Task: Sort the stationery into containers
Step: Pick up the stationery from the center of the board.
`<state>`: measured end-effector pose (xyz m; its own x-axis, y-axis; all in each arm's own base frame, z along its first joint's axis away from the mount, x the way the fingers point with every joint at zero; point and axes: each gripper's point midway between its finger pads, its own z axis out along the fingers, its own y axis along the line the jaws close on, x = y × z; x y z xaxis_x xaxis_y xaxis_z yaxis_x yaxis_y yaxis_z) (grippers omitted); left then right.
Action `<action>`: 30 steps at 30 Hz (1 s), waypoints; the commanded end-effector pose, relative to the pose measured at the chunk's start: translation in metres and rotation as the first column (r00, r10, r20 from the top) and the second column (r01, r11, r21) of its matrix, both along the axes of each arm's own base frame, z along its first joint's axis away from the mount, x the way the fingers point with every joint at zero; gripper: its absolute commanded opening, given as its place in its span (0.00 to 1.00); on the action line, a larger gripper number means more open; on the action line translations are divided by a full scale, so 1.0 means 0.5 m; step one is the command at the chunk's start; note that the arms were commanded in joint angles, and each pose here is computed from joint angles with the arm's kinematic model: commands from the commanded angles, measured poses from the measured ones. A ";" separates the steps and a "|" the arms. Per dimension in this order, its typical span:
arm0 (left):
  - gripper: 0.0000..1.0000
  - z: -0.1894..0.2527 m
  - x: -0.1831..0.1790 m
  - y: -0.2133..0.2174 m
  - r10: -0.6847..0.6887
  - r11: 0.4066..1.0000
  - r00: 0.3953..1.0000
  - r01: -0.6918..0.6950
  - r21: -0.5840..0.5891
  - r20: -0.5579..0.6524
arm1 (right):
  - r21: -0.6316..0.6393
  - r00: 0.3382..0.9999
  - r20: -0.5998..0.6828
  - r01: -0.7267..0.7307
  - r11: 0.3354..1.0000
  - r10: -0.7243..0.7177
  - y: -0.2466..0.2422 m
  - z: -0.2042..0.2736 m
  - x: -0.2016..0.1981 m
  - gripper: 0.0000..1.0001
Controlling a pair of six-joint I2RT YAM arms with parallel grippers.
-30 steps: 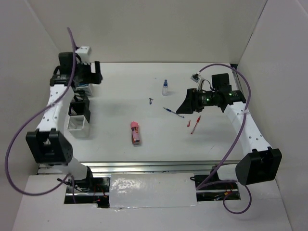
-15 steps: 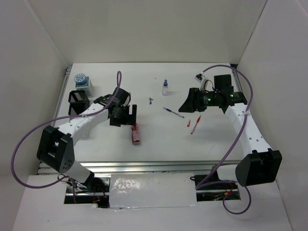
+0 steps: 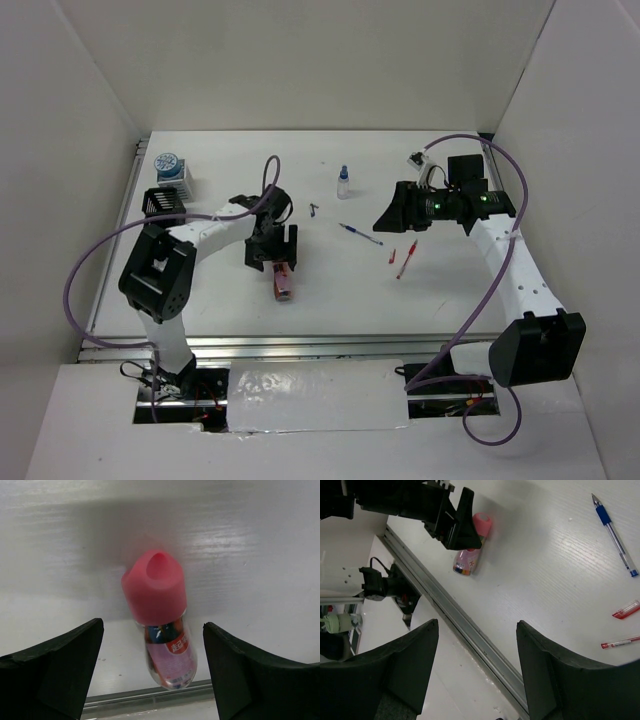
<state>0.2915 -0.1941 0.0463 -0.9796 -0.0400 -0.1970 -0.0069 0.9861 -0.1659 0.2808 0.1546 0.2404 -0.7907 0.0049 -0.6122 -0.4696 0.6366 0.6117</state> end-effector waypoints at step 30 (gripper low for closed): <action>0.00 0.286 0.166 0.056 0.085 0.983 0.878 0.004 -0.184 0.472 | 0.019 0.998 0.051 -0.026 0.999 0.025 -0.001 0.017 0.002 0.69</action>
